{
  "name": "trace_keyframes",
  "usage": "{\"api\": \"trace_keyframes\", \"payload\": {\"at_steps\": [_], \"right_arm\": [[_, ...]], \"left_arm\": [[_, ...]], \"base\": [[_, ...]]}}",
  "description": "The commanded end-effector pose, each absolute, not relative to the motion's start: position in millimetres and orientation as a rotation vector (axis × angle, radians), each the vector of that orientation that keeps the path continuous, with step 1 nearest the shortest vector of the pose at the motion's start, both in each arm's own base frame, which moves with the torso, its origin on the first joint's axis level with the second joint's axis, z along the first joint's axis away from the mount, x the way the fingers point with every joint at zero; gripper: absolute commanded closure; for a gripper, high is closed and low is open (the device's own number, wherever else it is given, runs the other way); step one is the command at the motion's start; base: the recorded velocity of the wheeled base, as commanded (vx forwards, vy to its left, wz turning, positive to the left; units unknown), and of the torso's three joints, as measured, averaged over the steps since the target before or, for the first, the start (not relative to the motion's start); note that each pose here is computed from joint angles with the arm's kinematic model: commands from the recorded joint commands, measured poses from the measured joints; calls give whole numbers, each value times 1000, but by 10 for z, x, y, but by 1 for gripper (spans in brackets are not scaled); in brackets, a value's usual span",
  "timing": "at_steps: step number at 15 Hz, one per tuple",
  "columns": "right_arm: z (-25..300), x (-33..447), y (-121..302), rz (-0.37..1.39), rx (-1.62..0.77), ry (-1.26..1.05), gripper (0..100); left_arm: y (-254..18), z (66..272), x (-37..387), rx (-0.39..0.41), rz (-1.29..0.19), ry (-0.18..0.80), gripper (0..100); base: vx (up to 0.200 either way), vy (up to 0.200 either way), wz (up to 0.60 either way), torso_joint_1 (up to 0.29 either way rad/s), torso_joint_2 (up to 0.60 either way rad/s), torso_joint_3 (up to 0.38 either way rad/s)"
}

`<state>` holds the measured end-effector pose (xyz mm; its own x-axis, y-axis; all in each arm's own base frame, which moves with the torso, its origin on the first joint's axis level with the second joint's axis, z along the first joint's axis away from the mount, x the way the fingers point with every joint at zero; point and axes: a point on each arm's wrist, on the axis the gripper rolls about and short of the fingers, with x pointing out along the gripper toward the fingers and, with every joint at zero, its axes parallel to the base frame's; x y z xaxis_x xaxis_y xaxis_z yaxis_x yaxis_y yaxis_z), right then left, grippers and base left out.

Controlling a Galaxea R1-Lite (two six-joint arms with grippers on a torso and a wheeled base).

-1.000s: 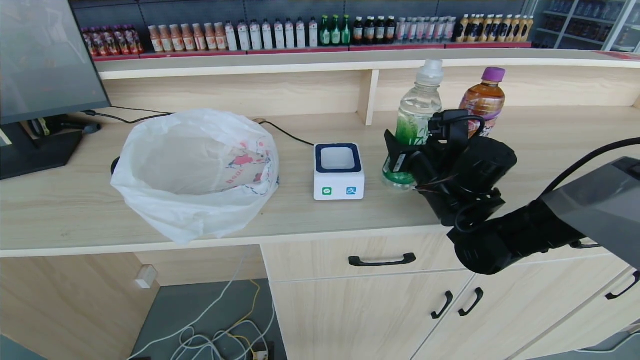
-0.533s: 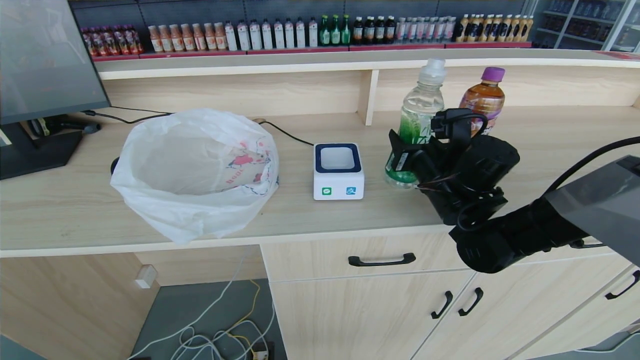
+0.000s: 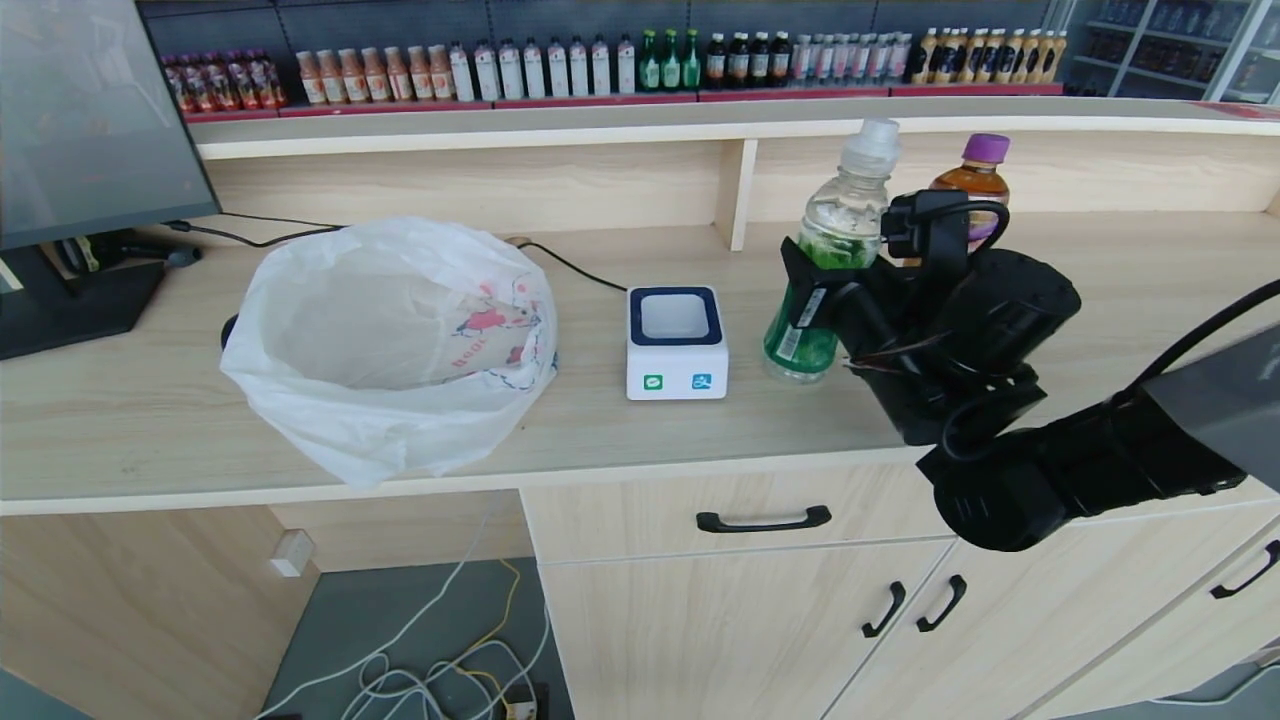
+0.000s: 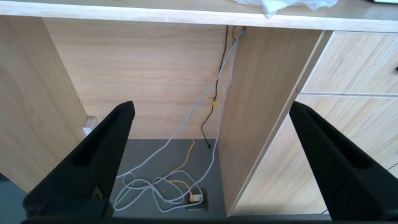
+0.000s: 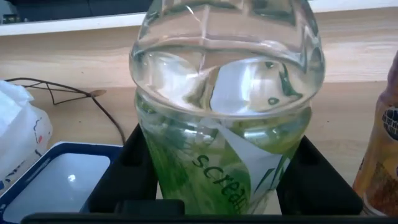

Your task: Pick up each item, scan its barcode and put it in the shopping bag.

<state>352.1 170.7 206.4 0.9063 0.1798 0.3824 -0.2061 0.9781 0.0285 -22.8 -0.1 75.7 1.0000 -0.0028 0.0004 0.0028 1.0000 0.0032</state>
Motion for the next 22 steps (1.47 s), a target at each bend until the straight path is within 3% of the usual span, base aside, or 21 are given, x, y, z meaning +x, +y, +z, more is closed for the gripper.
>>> {"api": "trace_keyframes", "payload": {"at_steps": [1, 7, 14, 22], "right_arm": [[2197, 3390, 1749, 223, 85, -417, 100], [2382, 2917, 1696, 296, 86, -428, 100], [2268, 2266, 1566, 381, 68, -351, 100], [2207, 1548, 1074, 435, 16, -369, 100]], "left_arm": [[-1, 755, -228, 3, -3, 0, 0], [-1, 759, -229, 3, -3, -2, 0], [-1, 755, -228, 3, -3, 0, 0], [-1, 755, -228, 3, -3, 0, 0]], "base": [[0, 0, 0, 0, 0, 0], [0, 0, 0, 0, 0, 0], [0, 0, 0, 0, 0, 0], [0, 0, 0, 0, 0, 0]]}}
